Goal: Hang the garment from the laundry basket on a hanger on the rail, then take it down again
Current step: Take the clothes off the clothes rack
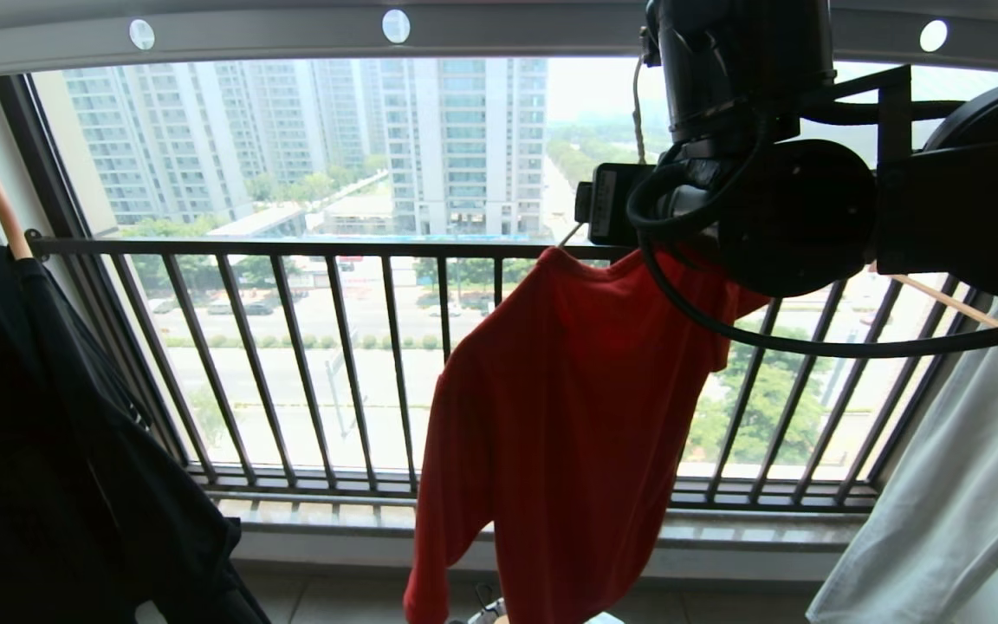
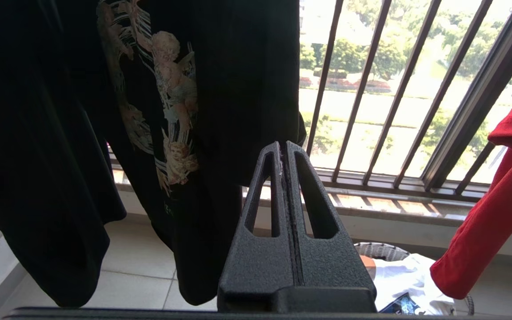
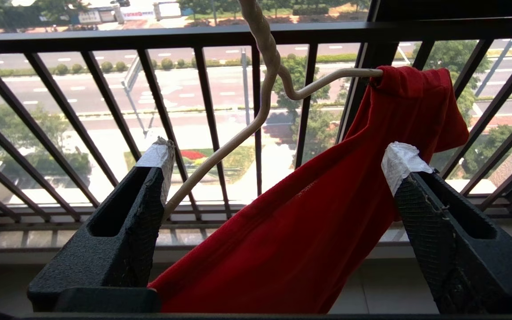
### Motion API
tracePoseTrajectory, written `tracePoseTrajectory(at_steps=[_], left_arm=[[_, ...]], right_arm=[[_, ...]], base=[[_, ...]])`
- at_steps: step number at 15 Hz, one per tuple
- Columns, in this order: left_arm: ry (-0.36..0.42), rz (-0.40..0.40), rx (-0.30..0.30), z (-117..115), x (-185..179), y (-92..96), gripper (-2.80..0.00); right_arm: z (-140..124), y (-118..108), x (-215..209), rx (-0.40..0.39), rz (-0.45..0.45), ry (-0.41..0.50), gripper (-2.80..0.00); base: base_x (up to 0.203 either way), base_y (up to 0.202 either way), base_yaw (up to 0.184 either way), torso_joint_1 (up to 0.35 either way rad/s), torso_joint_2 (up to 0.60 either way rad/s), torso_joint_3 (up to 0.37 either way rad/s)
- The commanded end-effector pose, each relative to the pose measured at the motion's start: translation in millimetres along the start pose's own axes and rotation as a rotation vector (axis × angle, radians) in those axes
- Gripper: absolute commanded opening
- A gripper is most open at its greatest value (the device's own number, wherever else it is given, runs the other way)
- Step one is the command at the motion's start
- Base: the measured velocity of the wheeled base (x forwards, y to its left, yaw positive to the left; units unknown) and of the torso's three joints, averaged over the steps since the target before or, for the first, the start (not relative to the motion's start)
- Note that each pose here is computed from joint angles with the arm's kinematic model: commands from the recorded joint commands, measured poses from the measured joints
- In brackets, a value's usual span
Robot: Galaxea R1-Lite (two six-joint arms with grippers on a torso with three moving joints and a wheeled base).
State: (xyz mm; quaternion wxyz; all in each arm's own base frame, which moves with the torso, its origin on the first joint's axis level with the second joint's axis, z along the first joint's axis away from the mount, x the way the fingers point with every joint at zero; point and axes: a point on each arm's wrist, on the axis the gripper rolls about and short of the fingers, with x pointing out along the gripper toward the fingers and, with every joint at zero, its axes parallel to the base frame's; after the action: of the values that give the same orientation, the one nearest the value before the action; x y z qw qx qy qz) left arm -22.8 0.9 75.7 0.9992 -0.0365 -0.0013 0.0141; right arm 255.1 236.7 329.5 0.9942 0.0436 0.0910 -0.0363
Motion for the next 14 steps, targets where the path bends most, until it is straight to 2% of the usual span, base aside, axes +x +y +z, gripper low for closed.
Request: tracePoseTrajectory(at_steps=[1, 7, 11, 14], left_arm=[[0.001, 0.001, -0.001, 0.0, 0.0, 0.0, -2.80], [-0.001, 0.001, -0.001, 0.1, 0.0, 0.0, -2.80], [-0.002, 0.001, -0.001, 0.1, 0.0, 0.0, -2.80], [-0.002, 0.001, -0.001, 0.1, 0.0, 0.0, -2.80]], right_arm=[[2.8, -12.5, -8.6, 0.001, -0.017, -0.002, 0.00], [10.1, -30.8, -6.9, 0.014, -0.062, -0.013, 0.00], [3.9, -30.6, 9.7, -0.058, -0.041, 0.016, 0.00], [-4.0, -29.0, 25.8, -0.095, -0.061, 0.036, 0.00]], base=[[0.000, 0.000, 0.000, 0.000, 0.00, 0.000], [0.000, 0.000, 0.000, 0.000, 0.00, 0.000], [0.000, 0.000, 0.000, 0.000, 0.00, 0.000], [0.000, 0.000, 0.000, 0.000, 0.00, 0.000]])
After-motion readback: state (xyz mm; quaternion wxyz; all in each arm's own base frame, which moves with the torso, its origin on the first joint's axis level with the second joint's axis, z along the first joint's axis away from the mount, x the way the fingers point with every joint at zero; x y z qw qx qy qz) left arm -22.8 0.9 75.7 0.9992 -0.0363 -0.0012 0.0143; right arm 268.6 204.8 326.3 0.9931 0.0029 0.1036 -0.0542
